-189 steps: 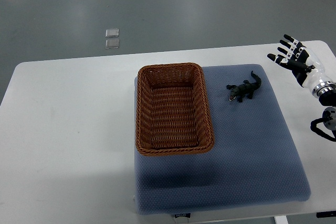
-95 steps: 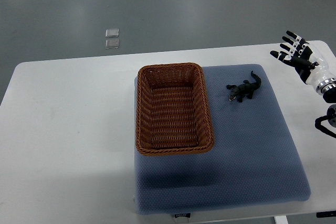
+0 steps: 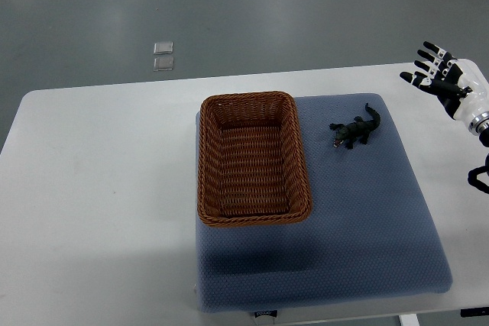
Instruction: Place crocodile in brown basket with right hand
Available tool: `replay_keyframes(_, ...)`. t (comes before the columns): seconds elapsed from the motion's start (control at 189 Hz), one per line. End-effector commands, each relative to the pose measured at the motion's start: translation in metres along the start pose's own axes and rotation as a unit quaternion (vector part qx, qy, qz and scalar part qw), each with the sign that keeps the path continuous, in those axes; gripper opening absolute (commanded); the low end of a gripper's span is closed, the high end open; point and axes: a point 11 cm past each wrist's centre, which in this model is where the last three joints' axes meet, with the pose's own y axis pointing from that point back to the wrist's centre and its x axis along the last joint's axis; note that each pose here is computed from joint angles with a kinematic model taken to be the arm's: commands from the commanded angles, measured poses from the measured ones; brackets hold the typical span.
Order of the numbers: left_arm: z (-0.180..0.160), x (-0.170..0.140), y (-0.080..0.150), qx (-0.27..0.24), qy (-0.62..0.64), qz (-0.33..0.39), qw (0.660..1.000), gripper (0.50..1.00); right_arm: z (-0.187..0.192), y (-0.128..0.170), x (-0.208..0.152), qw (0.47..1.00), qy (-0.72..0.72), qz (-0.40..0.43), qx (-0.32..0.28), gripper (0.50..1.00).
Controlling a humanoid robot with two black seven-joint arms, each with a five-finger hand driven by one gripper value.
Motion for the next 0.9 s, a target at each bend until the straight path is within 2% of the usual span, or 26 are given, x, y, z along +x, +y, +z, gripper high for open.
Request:
replay_keyframes(0.0, 0.0, 0.0, 0.0, 0.0, 0.0, 0.0, 1.0, 1.0, -0.001, 0.0, -0.002, 1.0, 0.001, -0.008, 0.0, 0.93)
replay_keyframes(0.232, 0.0, 0.0, 0.0, 0.0, 0.0, 0.0, 1.0, 1.0, -0.004, 0.003, 0.007, 1.0, 0.027, -0.01, -0.008, 0.93)
replay_keyframes(0.892, 0.0, 0.0, 0.0, 0.0, 0.0, 0.0, 1.0, 1.0, -0.012, -0.002, -0.003, 0.996, 0.083, -0.041, -0.013, 0.93)
